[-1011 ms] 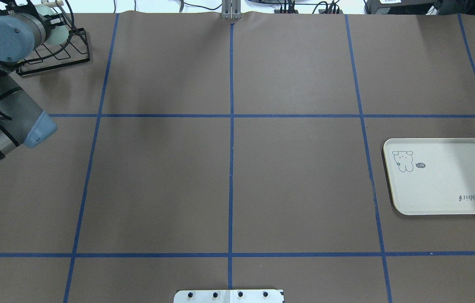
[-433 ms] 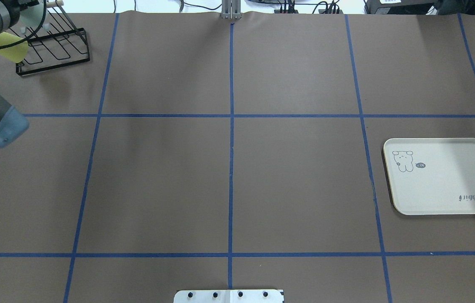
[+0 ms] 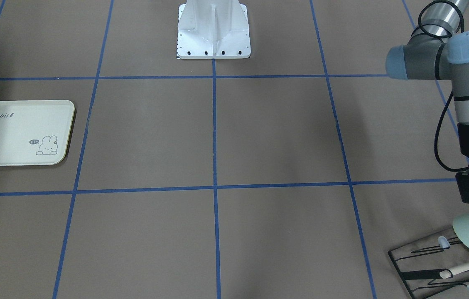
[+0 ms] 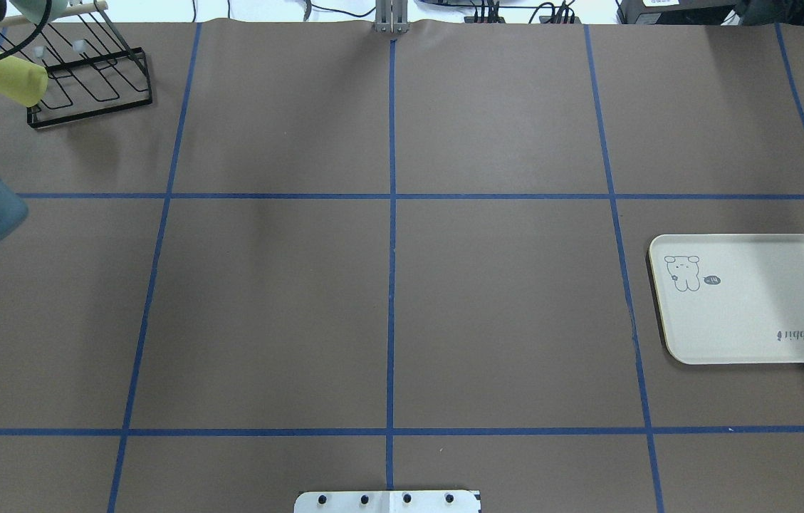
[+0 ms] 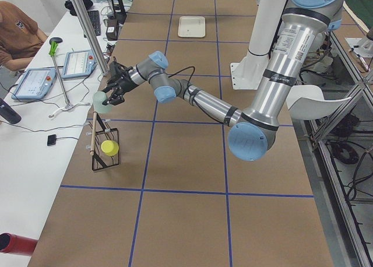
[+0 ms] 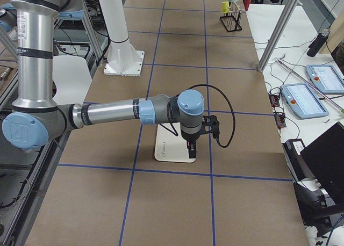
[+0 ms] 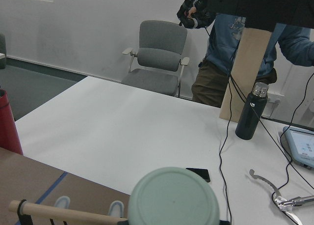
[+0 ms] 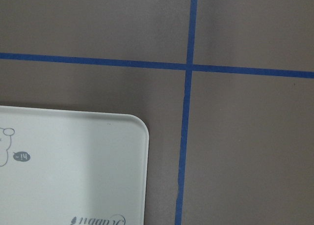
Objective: Left arm grabs green cup and hands to right arm on tray
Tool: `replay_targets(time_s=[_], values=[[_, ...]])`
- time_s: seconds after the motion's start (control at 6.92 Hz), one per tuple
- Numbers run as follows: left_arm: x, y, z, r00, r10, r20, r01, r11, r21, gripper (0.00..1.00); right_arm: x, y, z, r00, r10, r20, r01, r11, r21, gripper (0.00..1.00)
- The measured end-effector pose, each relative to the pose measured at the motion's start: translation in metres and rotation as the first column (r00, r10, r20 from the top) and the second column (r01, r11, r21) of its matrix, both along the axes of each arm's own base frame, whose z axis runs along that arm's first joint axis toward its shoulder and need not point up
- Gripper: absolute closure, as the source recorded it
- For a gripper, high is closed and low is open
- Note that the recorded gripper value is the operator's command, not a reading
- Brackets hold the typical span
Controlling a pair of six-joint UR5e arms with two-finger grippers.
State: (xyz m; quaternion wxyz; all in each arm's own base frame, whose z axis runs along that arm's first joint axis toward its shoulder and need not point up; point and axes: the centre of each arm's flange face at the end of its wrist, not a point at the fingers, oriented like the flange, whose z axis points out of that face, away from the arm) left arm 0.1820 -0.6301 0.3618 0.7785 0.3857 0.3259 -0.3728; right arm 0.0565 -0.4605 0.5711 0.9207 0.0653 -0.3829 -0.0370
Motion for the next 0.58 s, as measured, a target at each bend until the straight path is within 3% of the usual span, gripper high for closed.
replay_targets(time_s=[0.29,0.58], values=[[0.011,0.008,-0.020,0.978,-0.031,-0.206,0.024,0.999,-0.034,1.00,-0.001,-0.013,-0.011,0.999,0.049,0.011,-0.050,0.997,0.057,0.00],[0.050,0.032,-0.044,0.902,-0.053,-0.429,0.015,0.996,-0.092,1.00,-0.012,-0.035,-0.021,0.978,0.190,0.090,-0.199,0.974,0.107,0.00]])
